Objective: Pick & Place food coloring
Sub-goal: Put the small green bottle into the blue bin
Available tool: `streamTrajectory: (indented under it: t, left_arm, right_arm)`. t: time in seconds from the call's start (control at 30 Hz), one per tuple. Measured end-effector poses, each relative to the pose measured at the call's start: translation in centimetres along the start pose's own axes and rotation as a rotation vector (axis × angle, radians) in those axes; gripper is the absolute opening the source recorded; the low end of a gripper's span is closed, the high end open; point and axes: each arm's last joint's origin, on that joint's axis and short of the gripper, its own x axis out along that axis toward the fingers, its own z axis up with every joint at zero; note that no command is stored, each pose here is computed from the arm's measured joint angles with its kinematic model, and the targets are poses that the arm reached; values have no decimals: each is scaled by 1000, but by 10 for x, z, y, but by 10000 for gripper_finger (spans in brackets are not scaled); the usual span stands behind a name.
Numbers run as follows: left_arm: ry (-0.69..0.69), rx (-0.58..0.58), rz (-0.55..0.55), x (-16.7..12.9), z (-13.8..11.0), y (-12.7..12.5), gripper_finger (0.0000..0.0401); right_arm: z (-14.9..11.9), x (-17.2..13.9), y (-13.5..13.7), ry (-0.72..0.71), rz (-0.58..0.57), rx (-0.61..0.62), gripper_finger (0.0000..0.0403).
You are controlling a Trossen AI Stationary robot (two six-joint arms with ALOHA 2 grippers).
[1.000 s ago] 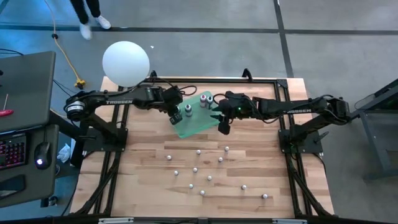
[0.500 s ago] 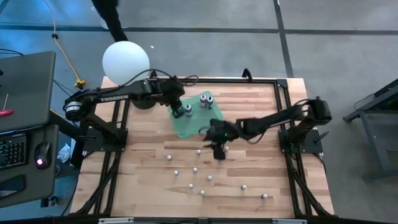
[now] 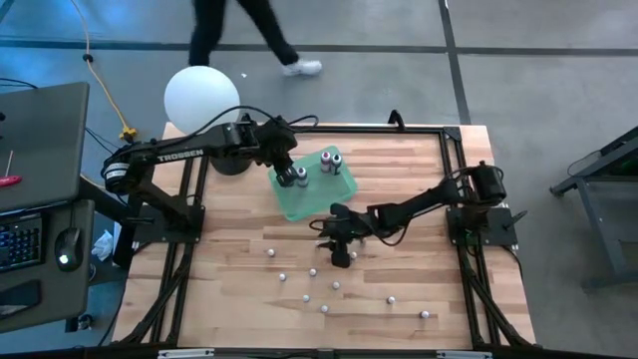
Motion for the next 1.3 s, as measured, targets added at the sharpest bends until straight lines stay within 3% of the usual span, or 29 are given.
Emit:
streamTrajectory:
  t: [0.33, 0.57, 0.7, 0.83, 1.0, 1.1, 1.2, 1.3]
  left_arm:
    - [8, 1, 0, 0, -1, 0, 126]
    - [14, 2, 1, 0, -1, 0, 126]
    - [14, 2, 0, 0, -1, 0, 126]
    - [15, 2, -2, 0, -1, 0, 126]
    - [15, 2, -14, 0, -1, 0, 126]
    - [7, -1, -58, 0, 0, -2, 126]
    - [-8, -4, -87, 0, 2, -3, 126]
    - [-14, -5, -88, 0, 2, -3, 126]
  right_arm:
    - [-8, 12, -3, -13, -45, 9, 123]
    - [-7, 12, -4, -23, -41, 18, 57]
    - [7, -1, -7, -61, -24, 25, 38]
    - [37, -35, -14, -162, -67, -16, 38]
    - [67, -78, -41, -296, -332, -19, 41]
    - [66, -78, -65, -283, -457, 26, 43]
    - [50, -61, -93, -208, -486, 76, 42]
    - [44, -48, -117, -239, -461, 128, 43]
